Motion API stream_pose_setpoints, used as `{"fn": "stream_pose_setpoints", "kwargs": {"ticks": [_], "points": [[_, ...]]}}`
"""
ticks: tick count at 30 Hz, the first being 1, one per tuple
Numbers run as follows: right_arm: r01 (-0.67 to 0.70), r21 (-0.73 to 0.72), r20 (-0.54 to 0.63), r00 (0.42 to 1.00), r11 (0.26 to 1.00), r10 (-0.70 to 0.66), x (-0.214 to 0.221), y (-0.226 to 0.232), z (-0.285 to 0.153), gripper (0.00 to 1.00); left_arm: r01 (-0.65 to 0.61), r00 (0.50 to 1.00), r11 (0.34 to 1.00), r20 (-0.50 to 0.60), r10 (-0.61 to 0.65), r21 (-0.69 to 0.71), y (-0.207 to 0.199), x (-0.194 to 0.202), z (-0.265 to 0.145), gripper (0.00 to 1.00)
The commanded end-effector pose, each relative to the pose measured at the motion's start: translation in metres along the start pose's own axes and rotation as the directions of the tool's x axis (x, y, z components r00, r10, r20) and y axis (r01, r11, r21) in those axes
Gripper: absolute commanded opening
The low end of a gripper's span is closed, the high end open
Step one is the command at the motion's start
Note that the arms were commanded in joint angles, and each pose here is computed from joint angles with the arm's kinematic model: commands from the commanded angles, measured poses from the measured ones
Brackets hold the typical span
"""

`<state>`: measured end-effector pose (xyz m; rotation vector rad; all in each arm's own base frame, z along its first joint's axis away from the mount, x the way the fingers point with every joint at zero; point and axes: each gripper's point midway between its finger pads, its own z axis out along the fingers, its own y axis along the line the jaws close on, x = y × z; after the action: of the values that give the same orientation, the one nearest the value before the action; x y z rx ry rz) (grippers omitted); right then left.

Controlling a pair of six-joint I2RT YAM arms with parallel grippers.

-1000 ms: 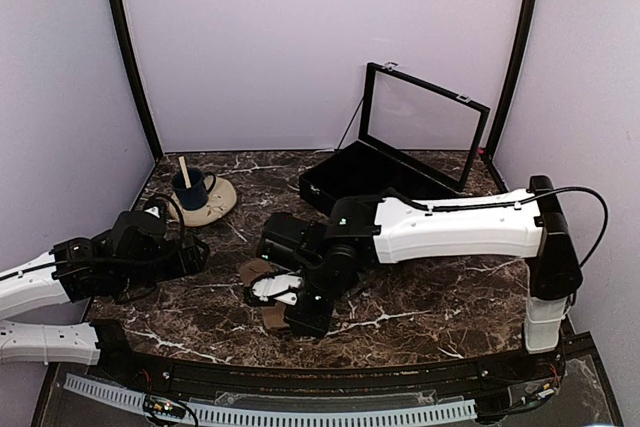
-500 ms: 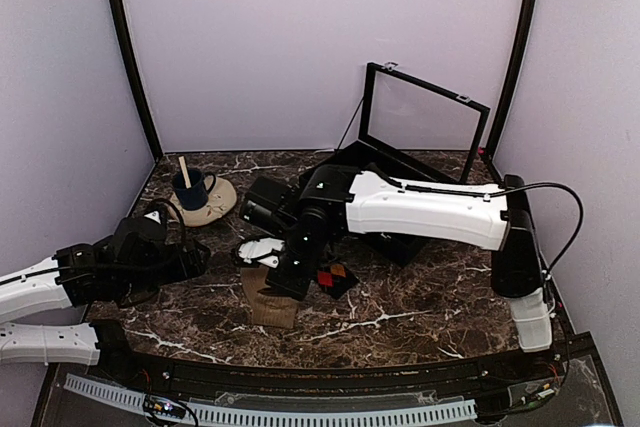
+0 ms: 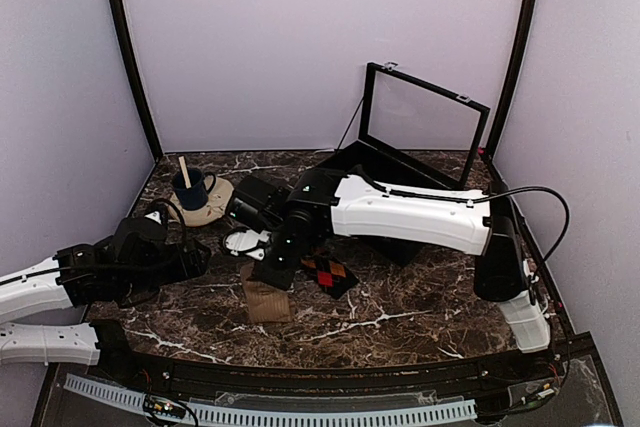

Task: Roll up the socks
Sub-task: Fold the sock at the center of the board.

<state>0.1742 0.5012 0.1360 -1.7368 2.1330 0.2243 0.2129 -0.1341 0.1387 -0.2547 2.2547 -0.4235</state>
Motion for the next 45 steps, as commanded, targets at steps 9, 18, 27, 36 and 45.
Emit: {"fn": "stream_pose_setpoints", "kwargs": {"ticks": [9, 18, 27, 36, 45], "points": [[0.019, 0.147, 0.132, 0.991, 0.989, -0.039, -0.032, -0.023, 0.013, 0.00, -0.027, 0.998, 1.000, -0.057, 0.027, 0.000, 0.005, 0.015, 0.001, 0.87], [0.012, 0.193, 0.154, 0.987, 0.981, -0.042, -0.034, -0.044, 0.029, 0.00, -0.045, 0.996, 0.998, -0.069, 0.048, 0.050, -0.004, 0.018, 0.002, 0.86], [0.013, 0.226, 0.160, 0.986, 0.974, -0.050, -0.037, -0.065, 0.038, 0.00, -0.082, 0.992, 0.992, -0.093, 0.091, 0.101, -0.016, 0.026, 0.012, 0.86], [0.036, 0.293, 0.180, 0.979, 0.956, -0.092, -0.052, -0.081, 0.021, 0.00, -0.099, 0.989, 0.986, -0.092, 0.112, 0.135, -0.024, 0.031, 0.020, 0.86], [0.053, 0.329, 0.181, 0.976, 0.943, -0.118, -0.057, -0.093, 0.023, 0.00, -0.135, 0.982, 0.980, -0.113, 0.152, 0.145, -0.031, 0.037, 0.031, 0.86]]}}
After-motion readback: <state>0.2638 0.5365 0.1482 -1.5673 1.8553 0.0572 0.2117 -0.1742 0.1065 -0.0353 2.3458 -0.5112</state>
